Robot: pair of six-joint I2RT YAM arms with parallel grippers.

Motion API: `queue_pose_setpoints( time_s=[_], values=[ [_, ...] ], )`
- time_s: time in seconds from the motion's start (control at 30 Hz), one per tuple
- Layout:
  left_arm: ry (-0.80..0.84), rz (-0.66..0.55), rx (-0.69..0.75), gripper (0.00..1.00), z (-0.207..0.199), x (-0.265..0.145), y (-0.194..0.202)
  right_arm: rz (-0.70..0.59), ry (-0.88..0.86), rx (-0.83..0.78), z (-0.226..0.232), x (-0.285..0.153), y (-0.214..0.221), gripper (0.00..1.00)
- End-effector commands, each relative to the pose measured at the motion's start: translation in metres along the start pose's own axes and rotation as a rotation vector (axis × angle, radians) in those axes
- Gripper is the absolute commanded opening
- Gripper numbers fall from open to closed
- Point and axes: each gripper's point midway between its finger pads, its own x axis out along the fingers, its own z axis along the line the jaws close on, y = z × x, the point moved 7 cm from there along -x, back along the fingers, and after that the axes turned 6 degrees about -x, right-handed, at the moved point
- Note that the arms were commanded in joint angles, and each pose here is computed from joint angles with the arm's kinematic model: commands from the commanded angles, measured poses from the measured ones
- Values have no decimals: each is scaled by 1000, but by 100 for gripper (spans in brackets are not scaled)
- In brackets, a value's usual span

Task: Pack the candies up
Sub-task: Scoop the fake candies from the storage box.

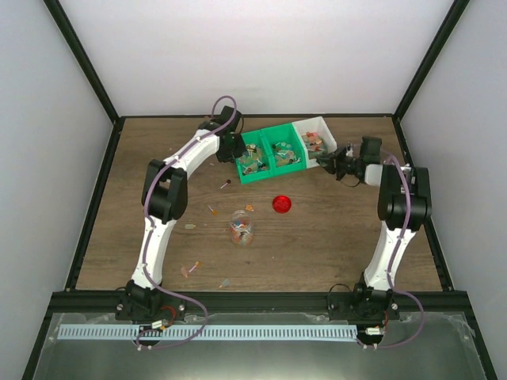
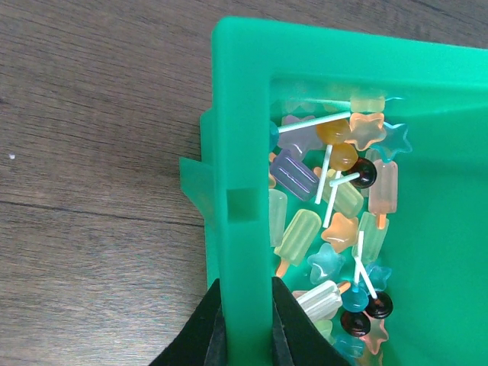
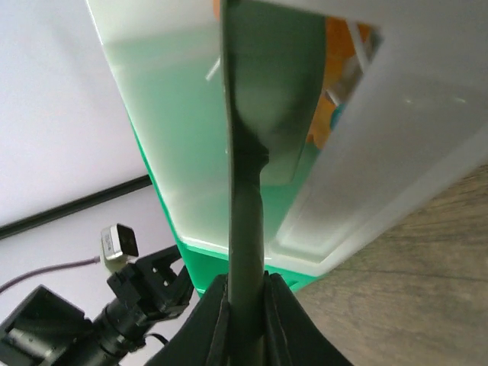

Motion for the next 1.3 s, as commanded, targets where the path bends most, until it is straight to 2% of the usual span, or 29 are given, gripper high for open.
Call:
queue_pose_setpoints(
  time_s=[0.0,0.27,0.43,0.63,0.8,0.9,1.1,1.27],
  values=[
    [90,42,-7,4,-25,3,18,111,168,112,37,-12,24,1],
    [102,45,-8,4,-26,6,19,77,484,397,27,-33,40,1],
    [70,47,-9,4,-21,12,20,86,593,458,20,-36,42,1],
    [50,92,11,4,-19,27,25,102,628,495,-3,-23,34,1],
    [34,173,108,4,-17,50,33,154,529,494,-52,21,11,1],
    [37,217,117,4,-13,59,37,212,418,482,-76,51,-4,1],
    [60,225,122,4,-14,61,34,192,187,231,-59,70,-27,1],
    [71,222,99,4,-12,59,28,227,-28,43,-43,76,-32,1]
  ],
)
